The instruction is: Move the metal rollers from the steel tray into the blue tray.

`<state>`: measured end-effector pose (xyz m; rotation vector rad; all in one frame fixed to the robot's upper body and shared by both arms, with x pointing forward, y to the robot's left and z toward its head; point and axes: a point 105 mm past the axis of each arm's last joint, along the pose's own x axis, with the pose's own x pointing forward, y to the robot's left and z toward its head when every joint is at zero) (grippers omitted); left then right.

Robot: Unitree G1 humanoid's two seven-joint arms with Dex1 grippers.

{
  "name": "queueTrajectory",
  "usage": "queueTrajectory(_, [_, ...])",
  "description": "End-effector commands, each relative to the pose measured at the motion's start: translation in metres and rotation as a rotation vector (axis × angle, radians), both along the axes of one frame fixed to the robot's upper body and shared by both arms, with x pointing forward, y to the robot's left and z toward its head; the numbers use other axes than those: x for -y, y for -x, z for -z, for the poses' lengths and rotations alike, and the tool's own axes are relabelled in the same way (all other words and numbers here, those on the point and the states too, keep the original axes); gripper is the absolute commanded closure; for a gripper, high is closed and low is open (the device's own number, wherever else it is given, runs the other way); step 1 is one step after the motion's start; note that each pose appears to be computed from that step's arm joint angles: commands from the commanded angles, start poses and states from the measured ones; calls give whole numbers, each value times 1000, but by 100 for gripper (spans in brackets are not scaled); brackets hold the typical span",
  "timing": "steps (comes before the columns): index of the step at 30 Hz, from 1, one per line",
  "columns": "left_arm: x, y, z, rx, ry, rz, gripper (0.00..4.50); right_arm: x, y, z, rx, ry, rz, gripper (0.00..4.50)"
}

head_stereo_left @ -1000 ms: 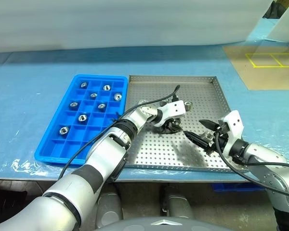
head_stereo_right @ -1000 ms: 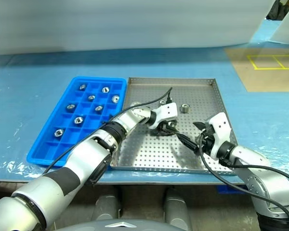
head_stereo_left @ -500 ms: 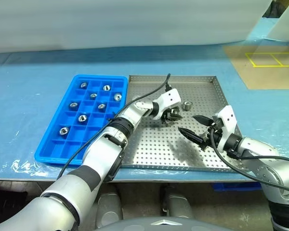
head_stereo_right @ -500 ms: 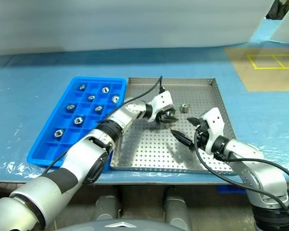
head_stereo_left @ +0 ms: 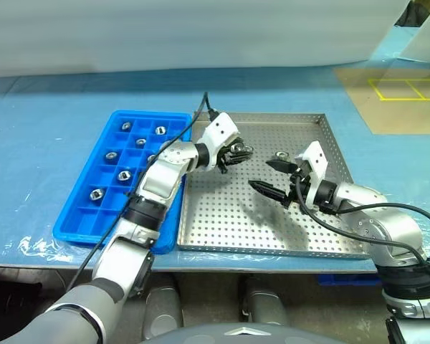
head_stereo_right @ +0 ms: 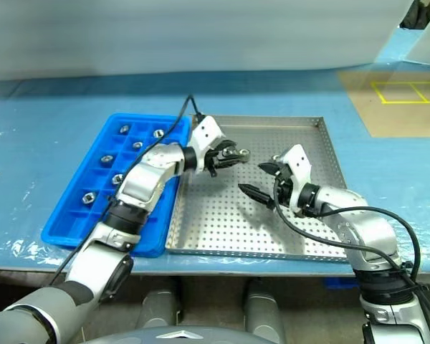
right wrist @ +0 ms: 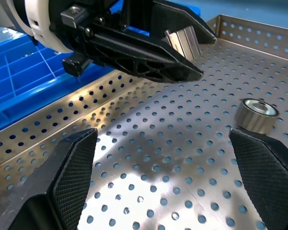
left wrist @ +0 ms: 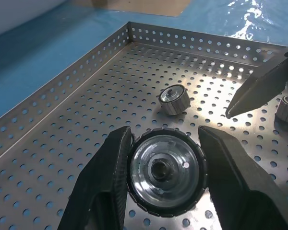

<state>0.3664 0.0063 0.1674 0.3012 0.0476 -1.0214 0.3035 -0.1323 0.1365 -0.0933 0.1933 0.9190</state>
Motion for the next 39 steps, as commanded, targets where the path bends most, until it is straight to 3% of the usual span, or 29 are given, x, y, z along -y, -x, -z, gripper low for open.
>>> queueTrajectory(1, [-21, 10, -21, 46, 50, -89, 262, -13, -5, -10, 48, -6, -75, 0])
queueTrajectory(16, [-114, 50, -11, 21, 114, -574, 262, -43, -24, -9, 54, 2, -254, 0])
queueTrajectory(24, [-141, 76, 0, 2, 131, -750, 262, -51, -27, -5, 46, 5, -303, 0])
queueTrajectory(39, [-191, 134, 44, -95, 138, -1072, 262, -64, -29, 1, 28, 12, -387, 0])
